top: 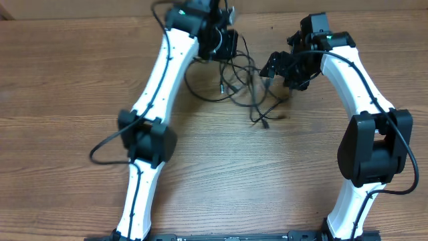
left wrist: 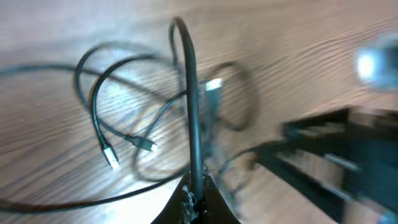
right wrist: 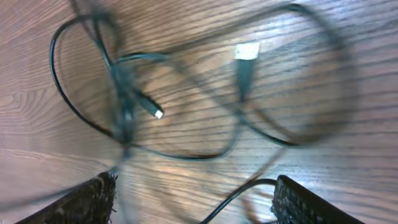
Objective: Untangle cables
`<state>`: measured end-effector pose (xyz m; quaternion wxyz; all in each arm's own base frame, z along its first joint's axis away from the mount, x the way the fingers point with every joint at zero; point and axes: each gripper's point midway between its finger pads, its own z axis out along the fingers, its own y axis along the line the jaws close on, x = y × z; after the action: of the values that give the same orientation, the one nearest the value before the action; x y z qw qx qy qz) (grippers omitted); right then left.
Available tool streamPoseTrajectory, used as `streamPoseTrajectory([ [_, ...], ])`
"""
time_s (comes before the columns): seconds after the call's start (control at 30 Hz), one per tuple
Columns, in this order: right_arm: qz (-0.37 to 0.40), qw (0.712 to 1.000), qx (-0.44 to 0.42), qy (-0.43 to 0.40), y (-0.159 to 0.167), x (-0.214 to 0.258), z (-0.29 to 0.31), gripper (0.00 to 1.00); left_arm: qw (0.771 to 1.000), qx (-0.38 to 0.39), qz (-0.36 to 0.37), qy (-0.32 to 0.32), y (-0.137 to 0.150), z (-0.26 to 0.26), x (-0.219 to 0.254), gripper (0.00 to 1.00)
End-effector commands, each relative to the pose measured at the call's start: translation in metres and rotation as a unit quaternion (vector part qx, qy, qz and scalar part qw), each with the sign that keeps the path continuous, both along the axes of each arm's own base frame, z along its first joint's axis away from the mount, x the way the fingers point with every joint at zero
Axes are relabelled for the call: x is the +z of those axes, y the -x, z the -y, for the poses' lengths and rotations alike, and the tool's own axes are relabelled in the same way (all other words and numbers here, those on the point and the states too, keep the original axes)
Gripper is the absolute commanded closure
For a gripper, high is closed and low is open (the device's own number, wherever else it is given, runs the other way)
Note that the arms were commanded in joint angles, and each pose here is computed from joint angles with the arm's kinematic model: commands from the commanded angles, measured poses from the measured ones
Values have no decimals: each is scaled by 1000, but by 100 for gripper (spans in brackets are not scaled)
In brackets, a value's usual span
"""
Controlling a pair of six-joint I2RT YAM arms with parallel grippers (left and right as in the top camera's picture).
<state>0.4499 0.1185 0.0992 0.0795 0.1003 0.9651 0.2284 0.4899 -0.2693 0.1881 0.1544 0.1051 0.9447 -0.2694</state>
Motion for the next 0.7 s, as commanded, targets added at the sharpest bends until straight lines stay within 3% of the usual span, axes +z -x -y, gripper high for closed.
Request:
streamPoseTrajectory([
  [0.0, -23, 1000, -14, -2, 7, -13, -4, 21, 997, 6, 73, -3, 11, -15, 68, 96],
  [0.2, -32, 999, -14, -1, 13, -22, -3, 25, 987, 35, 151, -37, 21, -41, 125, 96],
  [0.33, -31, 999, -7, -20, 13, -19, -9, 25, 984, 42, 167, -48, 30, -51, 141, 96],
  [0.47, -28, 997, 8, -73, 13, -9, -26, 28, 987, 29, 140, -69, 39, -55, 126, 96],
  [0.67, -25, 991, 25, -129, 13, 3, -42, 41, 993, 15, 45, -107, 57, -60, 79, 96],
])
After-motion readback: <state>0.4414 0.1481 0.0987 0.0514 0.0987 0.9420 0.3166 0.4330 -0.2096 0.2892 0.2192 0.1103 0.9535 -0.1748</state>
